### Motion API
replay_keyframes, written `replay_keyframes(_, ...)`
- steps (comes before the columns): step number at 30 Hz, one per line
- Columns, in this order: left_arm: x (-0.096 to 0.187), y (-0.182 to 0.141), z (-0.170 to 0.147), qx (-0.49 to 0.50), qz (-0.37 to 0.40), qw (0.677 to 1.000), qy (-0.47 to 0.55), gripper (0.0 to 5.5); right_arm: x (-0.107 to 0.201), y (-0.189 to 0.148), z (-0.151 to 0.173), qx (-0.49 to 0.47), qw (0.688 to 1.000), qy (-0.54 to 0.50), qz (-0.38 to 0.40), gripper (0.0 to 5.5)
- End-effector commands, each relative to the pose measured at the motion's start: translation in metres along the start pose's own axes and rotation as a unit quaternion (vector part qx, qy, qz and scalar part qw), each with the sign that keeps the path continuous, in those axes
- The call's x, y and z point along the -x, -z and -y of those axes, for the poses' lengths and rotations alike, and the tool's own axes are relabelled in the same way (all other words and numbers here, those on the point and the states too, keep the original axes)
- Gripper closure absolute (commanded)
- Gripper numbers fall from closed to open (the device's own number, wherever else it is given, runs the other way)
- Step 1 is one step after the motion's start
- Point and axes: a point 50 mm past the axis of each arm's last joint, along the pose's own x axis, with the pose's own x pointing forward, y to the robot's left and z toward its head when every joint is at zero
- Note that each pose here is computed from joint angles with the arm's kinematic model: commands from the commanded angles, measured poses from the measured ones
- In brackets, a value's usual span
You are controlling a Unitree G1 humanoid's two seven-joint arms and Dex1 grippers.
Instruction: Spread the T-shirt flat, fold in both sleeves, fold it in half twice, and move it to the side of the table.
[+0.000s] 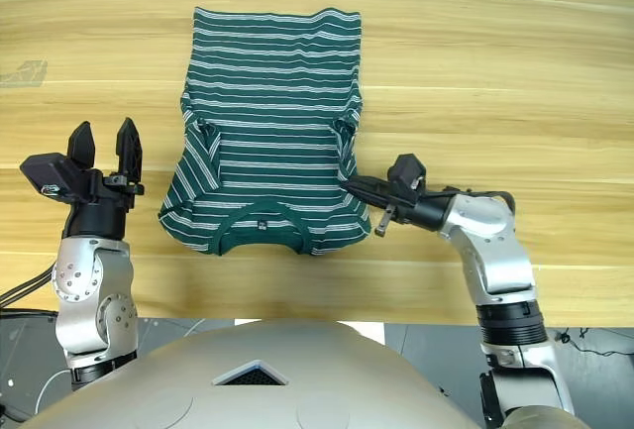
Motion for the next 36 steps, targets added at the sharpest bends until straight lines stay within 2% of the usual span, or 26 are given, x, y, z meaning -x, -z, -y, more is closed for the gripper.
replay_keyframes(1,0.000,0.005,-0.002,-0.003,-0.006,1.000,-0.005,2.28,-0.018,0.004,-0.007,-0.011,1.000,-0.013,-0.007,5.46)
replay_keyframes(8,0.002,0.006,-0.003,-0.005,-0.007,1.000,-0.007,2.28,-0.022,0.015,-0.011,-0.006,0.999,-0.009,-0.037,5.46)
replay_keyframes(15,0.001,0.008,-0.003,-0.005,-0.011,1.000,-0.006,2.28,-0.022,0.005,-0.007,-0.008,1.000,-0.006,-0.011,4.29)
replay_keyframes(21,-0.002,0.009,-0.002,-0.011,-0.011,1.000,0.002,2.28,-0.018,-0.001,-0.025,-0.011,0.996,-0.091,0.008,3.11)
replay_keyframes(23,-0.003,0.006,-0.002,-0.047,-0.006,0.999,0.019,2.28,-0.014,-0.007,-0.024,0.007,0.995,-0.095,0.028,2.77)
replay_keyframes(25,-0.006,0.000,-0.006,-0.119,0.005,0.992,0.042,2.28,-0.007,-0.016,-0.011,0.037,0.996,-0.050,0.060,2.39)
replay_keyframes(27,-0.009,-0.009,-0.026,-0.272,0.013,0.960,0.070,2.01,0.011,-0.033,0.018,0.098,0.988,0.068,0.098,2.29)
replay_keyframes(29,-0.008,-0.020,-0.043,-0.427,0.019,0.897,0.112,1.67,0.034,-0.051,0.031,0.157,0.970,0.133,0.130,2.29)
replay_keyframes(30,-0.008,-0.024,-0.050,-0.490,0.024,0.862,0.126,1.49,0.044,-0.056,0.035,0.186,0.963,0.150,0.129,2.29)
replay_keyframes(32,-0.007,-0.019,-0.068,-0.616,0.010,0.768,0.172,1.49,0.055,-0.058,0.042,0.273,0.941,0.178,0.096,2.29)
replay_keyframes(33,-0.004,-0.013,-0.078,-0.666,-0.004,0.718,0.204,1.49,0.057,-0.057,0.044,0.330,0.924,0.178,0.075,2.29)
replay_keyframes(34,-0.002,-0.008,-0.086,-0.696,-0.012,0.681,0.227,1.49,0.057,-0.055,0.045,0.377,0.909,0.169,0.060,2.29)
replay_keyframes(36,-0.001,0.001,-0.096,-0.739,-0.016,0.617,0.270,1.49,0.055,-0.047,0.042,0.500,0.857,0.125,0.016,2.29)
